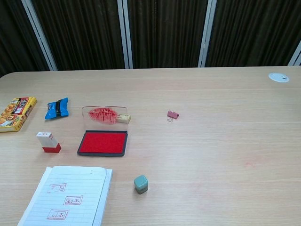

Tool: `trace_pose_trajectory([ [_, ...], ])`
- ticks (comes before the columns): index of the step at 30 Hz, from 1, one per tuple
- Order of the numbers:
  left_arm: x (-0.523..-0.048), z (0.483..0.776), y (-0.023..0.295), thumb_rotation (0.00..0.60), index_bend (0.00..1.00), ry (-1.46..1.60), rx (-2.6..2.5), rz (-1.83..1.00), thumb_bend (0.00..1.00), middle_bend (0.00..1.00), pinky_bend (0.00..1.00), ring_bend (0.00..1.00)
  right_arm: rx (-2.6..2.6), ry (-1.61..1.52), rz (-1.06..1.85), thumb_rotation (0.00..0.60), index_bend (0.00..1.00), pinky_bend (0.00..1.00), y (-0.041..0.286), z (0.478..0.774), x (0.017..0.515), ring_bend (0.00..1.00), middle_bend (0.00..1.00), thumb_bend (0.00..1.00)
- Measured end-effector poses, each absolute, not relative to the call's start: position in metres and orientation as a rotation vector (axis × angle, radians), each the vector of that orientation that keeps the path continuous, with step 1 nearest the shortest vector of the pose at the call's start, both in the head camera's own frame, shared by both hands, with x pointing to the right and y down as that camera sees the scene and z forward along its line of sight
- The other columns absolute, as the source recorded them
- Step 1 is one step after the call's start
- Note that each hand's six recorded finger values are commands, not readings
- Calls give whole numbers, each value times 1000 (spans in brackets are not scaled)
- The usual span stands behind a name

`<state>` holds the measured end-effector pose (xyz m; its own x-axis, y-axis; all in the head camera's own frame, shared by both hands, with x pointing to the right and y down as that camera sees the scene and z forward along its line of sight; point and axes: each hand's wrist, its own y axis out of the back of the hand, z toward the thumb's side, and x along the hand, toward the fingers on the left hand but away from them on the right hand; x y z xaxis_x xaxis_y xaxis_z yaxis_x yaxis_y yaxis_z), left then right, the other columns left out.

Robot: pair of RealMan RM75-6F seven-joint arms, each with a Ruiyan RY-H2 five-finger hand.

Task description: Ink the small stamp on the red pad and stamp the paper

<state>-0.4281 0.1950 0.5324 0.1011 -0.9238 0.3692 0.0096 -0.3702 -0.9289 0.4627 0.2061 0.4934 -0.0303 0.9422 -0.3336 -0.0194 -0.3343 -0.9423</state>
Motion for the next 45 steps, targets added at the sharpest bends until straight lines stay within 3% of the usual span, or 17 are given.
trace_pose_trajectory([
  [9, -429, 533, 196, 600, 0, 930, -1535, -1402, 0, 0, 26, 14, -1428, -1030, 1486, 600, 0, 0, 206, 494, 462, 0, 0, 0],
  [11, -429, 535, 196, 600, 0, 921, -1537, -1395, 16, 0, 188, 122, -1430, -1032, 1485, 600, 0, 0, 206, 494, 461, 0, 0, 0],
  [13, -426, 538, 195, 600, 0, 914, -1547, -1374, 64, 0, 501, 371, -1434, -1036, 1483, 600, 0, 0, 205, 494, 460, 0, 0, 0],
  [15, -423, 544, 194, 600, 0, 914, -1570, -1355, 87, 0, 669, 552, -1438, -1037, 1480, 600, 0, 0, 204, 495, 458, 0, 0, 0],
  [19, -411, 567, 190, 600, 7, 894, -1663, -1336, 90, 0, 814, 711, -1438, -1029, 1482, 600, 0, 0, 201, 497, 456, 0, 0, 0],
  [29, -378, 626, 179, 600, 105, 810, -1757, -1444, 89, 9, 875, 807, -1450, -1010, 1498, 600, 0, 0, 200, 506, 454, 0, 0, 0],
  [35, -370, 658, 177, 600, 220, 768, -1785, -1506, 102, 141, 898, 838, -1442, -1005, 1518, 600, 0, 0, 201, 509, 458, 0, 0, 0],
  [39, -366, 677, 177, 600, 311, 742, -1806, -1525, 170, 216, 911, 852, -1435, -1012, 1525, 600, 0, 0, 201, 508, 461, 0, 0, 0],
  [45, -354, 697, 176, 600, 332, 745, -1847, -1505, 220, 274, 913, 856, -1424, -1014, 1538, 600, 0, 0, 201, 508, 465, 0, 0, 0],
])
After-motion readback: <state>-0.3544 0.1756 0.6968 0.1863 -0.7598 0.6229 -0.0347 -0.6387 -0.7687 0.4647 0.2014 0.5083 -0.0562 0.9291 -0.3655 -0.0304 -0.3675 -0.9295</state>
